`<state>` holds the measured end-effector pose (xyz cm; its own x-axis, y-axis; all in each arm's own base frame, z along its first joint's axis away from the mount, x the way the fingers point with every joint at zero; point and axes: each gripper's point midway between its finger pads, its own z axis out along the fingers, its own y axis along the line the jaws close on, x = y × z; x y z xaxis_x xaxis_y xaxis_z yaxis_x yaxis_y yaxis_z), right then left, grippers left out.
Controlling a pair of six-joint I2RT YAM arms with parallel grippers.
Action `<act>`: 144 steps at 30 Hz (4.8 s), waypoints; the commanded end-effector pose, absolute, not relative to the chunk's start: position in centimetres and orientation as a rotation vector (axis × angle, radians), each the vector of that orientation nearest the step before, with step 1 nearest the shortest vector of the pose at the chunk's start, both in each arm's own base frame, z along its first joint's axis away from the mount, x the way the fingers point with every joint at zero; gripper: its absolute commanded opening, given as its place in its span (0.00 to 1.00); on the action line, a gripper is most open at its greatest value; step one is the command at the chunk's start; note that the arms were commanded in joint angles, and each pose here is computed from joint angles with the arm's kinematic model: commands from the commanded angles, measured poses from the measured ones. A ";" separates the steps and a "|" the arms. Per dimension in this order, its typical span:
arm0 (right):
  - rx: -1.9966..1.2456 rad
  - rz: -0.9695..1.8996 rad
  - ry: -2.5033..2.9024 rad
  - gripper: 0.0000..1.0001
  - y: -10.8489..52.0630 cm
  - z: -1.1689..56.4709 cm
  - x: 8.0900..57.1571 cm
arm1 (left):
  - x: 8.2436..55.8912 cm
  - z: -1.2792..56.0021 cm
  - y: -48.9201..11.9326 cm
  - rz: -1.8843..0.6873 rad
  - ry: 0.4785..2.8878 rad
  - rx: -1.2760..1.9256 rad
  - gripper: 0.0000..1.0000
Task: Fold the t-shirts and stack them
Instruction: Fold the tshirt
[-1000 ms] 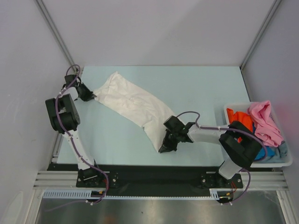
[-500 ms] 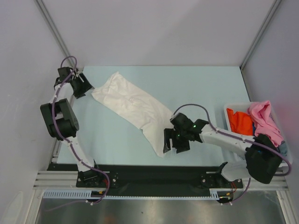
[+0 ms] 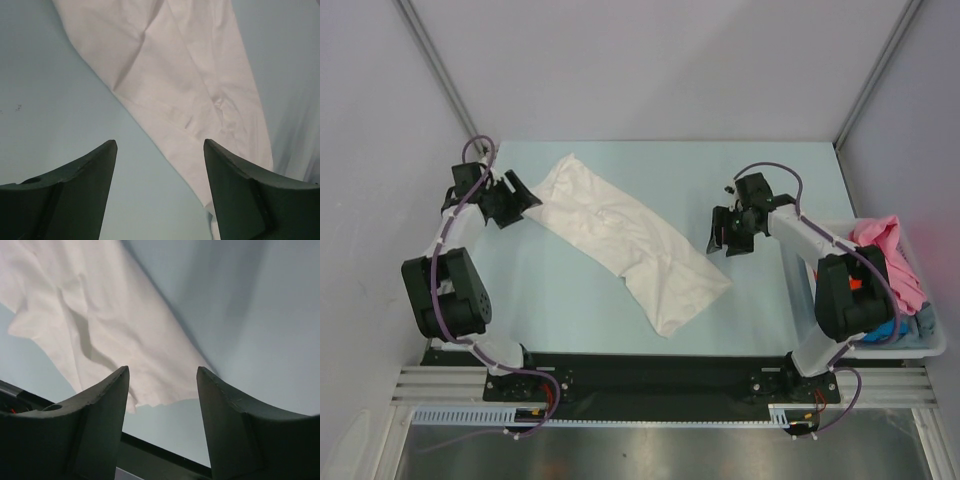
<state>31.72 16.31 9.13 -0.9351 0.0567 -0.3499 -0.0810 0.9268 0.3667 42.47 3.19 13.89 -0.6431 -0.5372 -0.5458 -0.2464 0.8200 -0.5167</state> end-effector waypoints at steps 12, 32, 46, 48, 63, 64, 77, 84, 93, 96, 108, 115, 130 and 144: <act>-0.270 0.852 2.688 0.59 17.2 5.5 37.0 | 45.8 10.9 2.7 -0.618 2.294 -0.567 0.77; -0.197 0.908 2.838 0.24 18.0 1.8 34.4 | 46.0 6.7 5.4 -0.540 2.343 -0.719 0.77; -0.100 0.922 2.862 0.00 17.7 2.4 33.2 | 51.9 2.6 6.6 -0.585 2.344 -0.768 0.43; -0.064 0.928 2.873 0.00 17.4 2.2 32.6 | 52.7 2.1 6.5 -0.599 2.345 -0.764 0.35; 0.228 0.972 2.912 0.00 16.4 2.4 26.9 | 61.8 2.5 1.2 -0.752 2.278 -0.608 0.27; 0.257 0.974 2.925 0.00 16.5 2.3 26.2 | 62.5 3.6 1.1 -0.754 2.258 -0.588 0.27; 0.349 1.070 2.923 0.00 20.4 3.4 22.0 | 62.7 7.8 1.3 -0.666 2.284 -0.510 0.63; 0.184 0.726 2.996 0.18 16.4 3.5 23.3 | 56.9 13.0 0.8 -0.559 2.318 -0.434 0.69; 0.162 0.709 2.924 0.39 15.6 5.3 23.7 | 42.6 12.7 -9.4 -0.662 2.432 -0.284 0.69; 0.111 0.804 2.800 0.56 17.1 6.8 26.2 | 40.3 12.9 -10.2 -0.690 2.424 -0.264 0.72; -0.065 0.937 2.511 0.72 23.6 7.2 42.2 | 36.9 15.6 -10.7 -0.734 2.378 -0.177 0.75; -0.139 1.084 2.399 0.69 28.0 6.1 48.5 | 32.8 14.9 -11.5 -0.815 2.388 -0.205 0.73; -0.028 1.297 2.362 0.48 34.5 2.6 55.4 | 28.7 14.3 -11.8 -0.852 2.394 -0.200 0.73; 0.162 1.198 2.395 0.00 32.1 0.5 57.6 | 30.2 14.7 -12.1 -0.866 2.395 -0.166 0.73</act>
